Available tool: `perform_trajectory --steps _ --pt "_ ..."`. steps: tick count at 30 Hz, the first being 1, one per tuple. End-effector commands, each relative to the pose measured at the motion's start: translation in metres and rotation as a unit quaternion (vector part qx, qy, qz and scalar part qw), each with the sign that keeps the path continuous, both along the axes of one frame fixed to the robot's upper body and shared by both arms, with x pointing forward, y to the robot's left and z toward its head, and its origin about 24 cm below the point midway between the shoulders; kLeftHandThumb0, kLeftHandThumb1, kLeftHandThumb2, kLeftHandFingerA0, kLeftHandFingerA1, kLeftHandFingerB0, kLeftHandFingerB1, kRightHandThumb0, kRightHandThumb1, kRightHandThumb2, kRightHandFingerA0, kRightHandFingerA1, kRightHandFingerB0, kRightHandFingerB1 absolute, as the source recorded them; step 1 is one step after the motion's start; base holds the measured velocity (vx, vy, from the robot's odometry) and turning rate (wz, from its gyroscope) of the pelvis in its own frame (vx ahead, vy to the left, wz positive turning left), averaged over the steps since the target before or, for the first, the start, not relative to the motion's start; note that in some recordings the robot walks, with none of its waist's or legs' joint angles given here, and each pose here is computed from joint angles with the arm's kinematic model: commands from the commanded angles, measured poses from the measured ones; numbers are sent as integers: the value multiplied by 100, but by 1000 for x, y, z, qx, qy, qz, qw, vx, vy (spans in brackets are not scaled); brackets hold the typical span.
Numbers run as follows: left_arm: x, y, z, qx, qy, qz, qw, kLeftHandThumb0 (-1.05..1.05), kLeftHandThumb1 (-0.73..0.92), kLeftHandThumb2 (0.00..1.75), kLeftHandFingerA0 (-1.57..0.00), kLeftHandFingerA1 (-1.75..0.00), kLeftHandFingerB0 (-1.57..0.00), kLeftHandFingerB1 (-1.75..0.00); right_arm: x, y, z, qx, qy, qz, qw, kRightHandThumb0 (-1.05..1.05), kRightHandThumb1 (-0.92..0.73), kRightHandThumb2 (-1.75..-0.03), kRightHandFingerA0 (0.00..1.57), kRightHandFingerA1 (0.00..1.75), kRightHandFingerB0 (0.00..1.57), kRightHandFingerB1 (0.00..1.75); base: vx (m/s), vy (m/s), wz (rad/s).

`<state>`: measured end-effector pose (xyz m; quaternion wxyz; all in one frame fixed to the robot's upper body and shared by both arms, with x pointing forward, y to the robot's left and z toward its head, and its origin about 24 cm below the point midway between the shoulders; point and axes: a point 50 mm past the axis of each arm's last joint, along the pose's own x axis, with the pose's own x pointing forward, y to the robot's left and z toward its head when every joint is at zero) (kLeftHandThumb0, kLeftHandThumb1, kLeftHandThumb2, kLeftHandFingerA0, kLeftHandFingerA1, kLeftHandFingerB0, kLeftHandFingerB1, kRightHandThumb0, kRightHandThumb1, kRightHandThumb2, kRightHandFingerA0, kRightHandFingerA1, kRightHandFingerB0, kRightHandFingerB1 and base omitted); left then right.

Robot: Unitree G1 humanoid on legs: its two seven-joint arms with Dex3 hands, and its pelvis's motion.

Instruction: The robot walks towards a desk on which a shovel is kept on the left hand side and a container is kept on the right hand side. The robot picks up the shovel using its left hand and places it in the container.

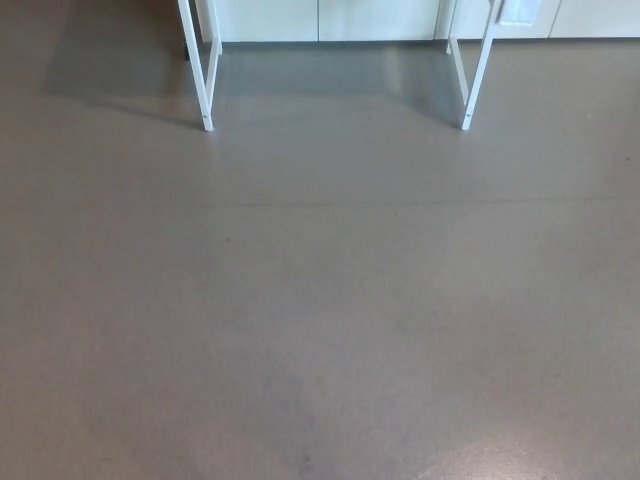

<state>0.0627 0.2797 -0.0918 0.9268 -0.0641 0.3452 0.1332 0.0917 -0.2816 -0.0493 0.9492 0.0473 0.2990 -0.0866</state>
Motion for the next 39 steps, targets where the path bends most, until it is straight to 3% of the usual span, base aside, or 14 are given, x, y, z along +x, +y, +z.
perform_trajectory --steps 1,3,14,15,16,17,18,19,20,30,31,34,35,39 --pt "2 5 5 12 -20 -7 1000 -10 49 96 -17 -54 -8 -47 1 -1 5 -14 -6 6 1000 -34 -41 -52 72 51 56 44 0 0 0" --pt "2 6 4 12 -17 -2 1000 -14 69 62 -27 -41 -22 -31 1 -1 5 -19 -4 5 1000 -33 -42 -52 73 51 57 44 0 0 0" --pt "1 6 4 14 -20 -9 1000 -12 69 61 -26 -40 -20 -30 2 -3 -1 -12 -5 6 1000 -33 -42 -52 73 51 57 44 0 0 0" --pt "2 6 5 13 -20 -10 1000 -11 47 95 -16 -53 -8 -47 2 -3 -1 -17 -4 8 1000 -35 -42 -52 73 51 57 44 0 0 0" --pt "1 5 5 14 -18 -11 1000 -12 70 61 -25 -39 -20 -30 1 -3 -1 -17 -4 9 1000 -35 -41 -52 74 51 57 44 0 0 0" --pt "1 5 5 15 -16 -13 1000 -12 48 96 -16 -53 -8 -47 1 -3 -1 -17 -4 11 1000 -36 -41 -53 73 51 57 44 0 0 0" --pt "2 6 5 13 -15 -12 1000 -11 49 96 -14 -53 -7 -47 1 -3 0 -21 -3 13 1000 -36 -41 -53 74 51 57 43 0 0 0" --pt "3 6 5 13 -16 -13 1000 -12 49 96 -14 -53 -7 -47 2 -3 -1 -22 -3 13 1000 -33 -42 -53 74 50 57 43 0 0 0" --pt "3 6 5 14 -15 -14 1000 -13 70 61 -25 -39 -20 -30 2 -2 0 -26 -2 14 1000 -34 -43 -53 74 50 57 43 0 0 0" --pt "4 6 5 18 -20 -15 1000 -13 70 61 -25 -41 -22 -32 3 -2 1 -30 -6 19 999 -37 -42 -53 78 51 59 44 2 1 2" --pt "4 5 5 19 -20 -18 999 -12 47 96 -16 -54 -11 -49 3 -3 1 -30 -6 19 999 -37 -43 -53 78 50 58 44 0 0 0" --pt "4 5 6 16 -25 -20 999 -11 48 96 -15 -53 -10 -48 3 -1 2 -31 -7 20 999 -35 -42 -52 79 51 58 44 -4 -8 4" --pt "4 5 6 18 -22 -18 999 -14 68 61 -24 -42 -22 -33 3 0 3 -30 -4 20 999 -35 -42 -53 78 51 58 44 -78 -112 7" --pt "4 5 8 14 -25 -20 999 -13 69 61 -24 -42 -22 -33 4 0 3 -32 -3 22 999 -37 -41 -52 77 51 58 44 -65 -248 11"
